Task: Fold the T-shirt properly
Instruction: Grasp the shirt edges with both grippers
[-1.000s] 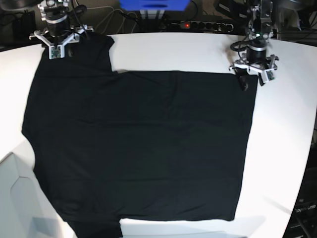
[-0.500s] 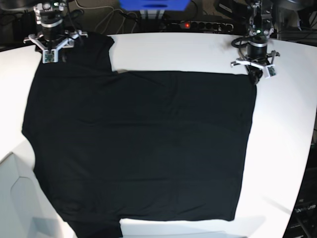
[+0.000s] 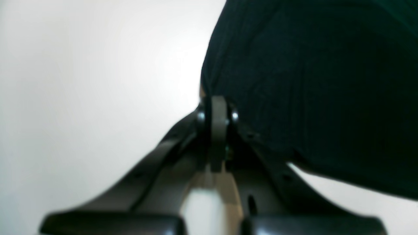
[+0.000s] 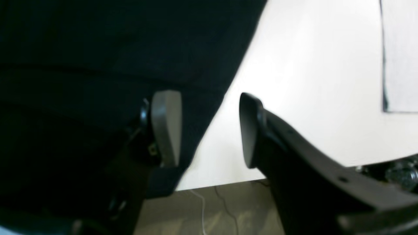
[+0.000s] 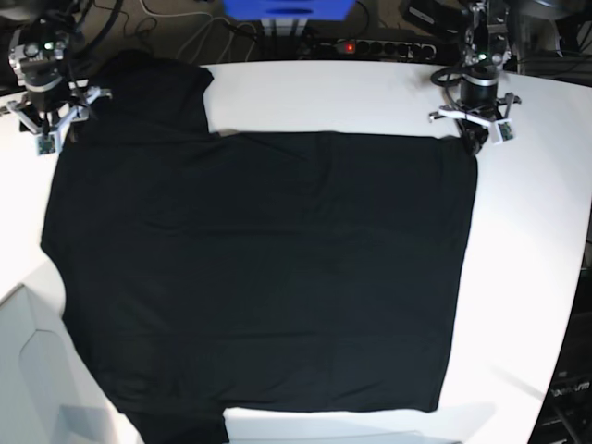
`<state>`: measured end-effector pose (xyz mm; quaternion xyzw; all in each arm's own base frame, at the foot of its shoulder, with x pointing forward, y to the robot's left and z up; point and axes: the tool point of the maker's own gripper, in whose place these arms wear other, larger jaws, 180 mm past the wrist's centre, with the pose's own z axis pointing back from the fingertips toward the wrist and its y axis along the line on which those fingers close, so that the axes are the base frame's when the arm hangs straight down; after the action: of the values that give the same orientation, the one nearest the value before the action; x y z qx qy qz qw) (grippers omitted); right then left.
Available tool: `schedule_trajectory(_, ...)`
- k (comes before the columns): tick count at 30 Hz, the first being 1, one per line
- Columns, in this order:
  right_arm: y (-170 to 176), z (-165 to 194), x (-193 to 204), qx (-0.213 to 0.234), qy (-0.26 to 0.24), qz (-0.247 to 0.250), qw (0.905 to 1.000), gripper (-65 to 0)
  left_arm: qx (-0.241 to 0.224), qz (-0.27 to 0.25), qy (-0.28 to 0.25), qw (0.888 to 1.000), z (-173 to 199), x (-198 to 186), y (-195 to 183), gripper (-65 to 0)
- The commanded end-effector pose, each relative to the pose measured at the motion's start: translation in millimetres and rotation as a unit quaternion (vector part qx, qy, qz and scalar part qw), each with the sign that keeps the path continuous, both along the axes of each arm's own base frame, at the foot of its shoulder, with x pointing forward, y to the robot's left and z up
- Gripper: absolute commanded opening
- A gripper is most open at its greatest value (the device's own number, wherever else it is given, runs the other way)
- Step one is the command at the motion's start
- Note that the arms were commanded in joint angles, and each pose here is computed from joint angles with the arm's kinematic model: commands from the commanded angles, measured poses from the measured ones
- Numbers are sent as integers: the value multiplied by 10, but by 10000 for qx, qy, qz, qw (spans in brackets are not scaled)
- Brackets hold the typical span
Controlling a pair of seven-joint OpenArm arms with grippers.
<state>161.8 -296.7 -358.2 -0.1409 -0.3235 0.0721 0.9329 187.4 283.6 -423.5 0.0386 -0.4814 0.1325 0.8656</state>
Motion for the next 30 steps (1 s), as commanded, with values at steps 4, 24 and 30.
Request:
schedule_trajectory(4,-193,-57,10,-23,139,-151,9998,-358,0,-31,116,9999,-16,-47,6,-649)
schedule_trajectory(24,-109,-604,-210,545,788,-242,9951,-359,32,-51,85,9999,-2,-15,7,-649)
schedule_trajectory(30,-103,-489,-136,449,626,-181,9969,-359,36,-45,117,9999,-13,-42,9,-649)
